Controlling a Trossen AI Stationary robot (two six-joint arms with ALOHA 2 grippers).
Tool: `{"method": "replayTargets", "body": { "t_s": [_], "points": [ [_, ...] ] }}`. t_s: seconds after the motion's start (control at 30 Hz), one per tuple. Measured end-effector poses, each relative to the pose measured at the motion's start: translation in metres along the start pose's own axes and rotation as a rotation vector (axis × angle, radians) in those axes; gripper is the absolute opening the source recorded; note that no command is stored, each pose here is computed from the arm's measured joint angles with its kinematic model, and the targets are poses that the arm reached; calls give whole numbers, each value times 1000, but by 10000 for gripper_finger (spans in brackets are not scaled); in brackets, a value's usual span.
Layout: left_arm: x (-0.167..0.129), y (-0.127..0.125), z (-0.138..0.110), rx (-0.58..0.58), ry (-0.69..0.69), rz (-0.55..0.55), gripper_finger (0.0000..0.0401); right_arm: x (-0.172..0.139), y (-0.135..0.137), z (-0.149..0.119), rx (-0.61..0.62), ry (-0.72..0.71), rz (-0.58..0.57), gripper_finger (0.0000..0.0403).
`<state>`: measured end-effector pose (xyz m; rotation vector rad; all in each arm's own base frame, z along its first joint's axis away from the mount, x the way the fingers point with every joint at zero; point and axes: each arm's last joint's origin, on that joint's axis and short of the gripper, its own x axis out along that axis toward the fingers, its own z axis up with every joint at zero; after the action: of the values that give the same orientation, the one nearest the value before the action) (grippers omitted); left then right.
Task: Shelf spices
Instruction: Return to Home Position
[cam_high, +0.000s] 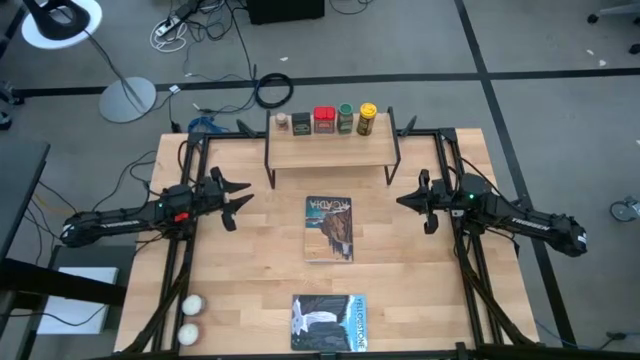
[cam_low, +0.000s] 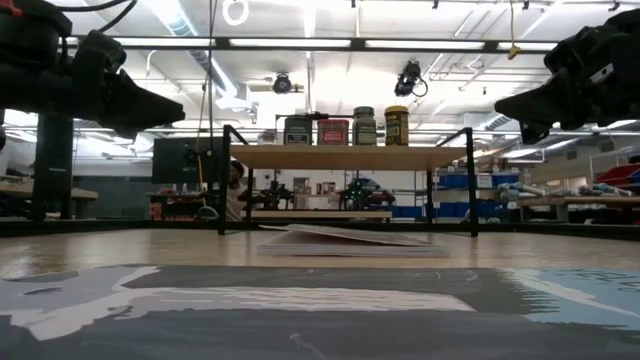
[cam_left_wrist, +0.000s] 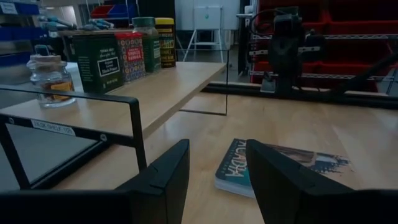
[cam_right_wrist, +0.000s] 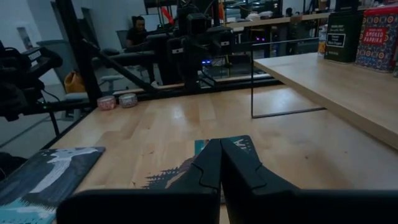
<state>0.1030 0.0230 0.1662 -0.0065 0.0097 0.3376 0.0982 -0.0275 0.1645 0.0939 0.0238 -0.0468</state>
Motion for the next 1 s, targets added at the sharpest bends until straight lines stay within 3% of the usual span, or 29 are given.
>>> {"method": "replayTargets", "body": {
  "t_s": [1.0],
  "points": [
    [0,0,1,0,-9,-5,162,0,0,0,-2,0,1,6]
  ]
}}
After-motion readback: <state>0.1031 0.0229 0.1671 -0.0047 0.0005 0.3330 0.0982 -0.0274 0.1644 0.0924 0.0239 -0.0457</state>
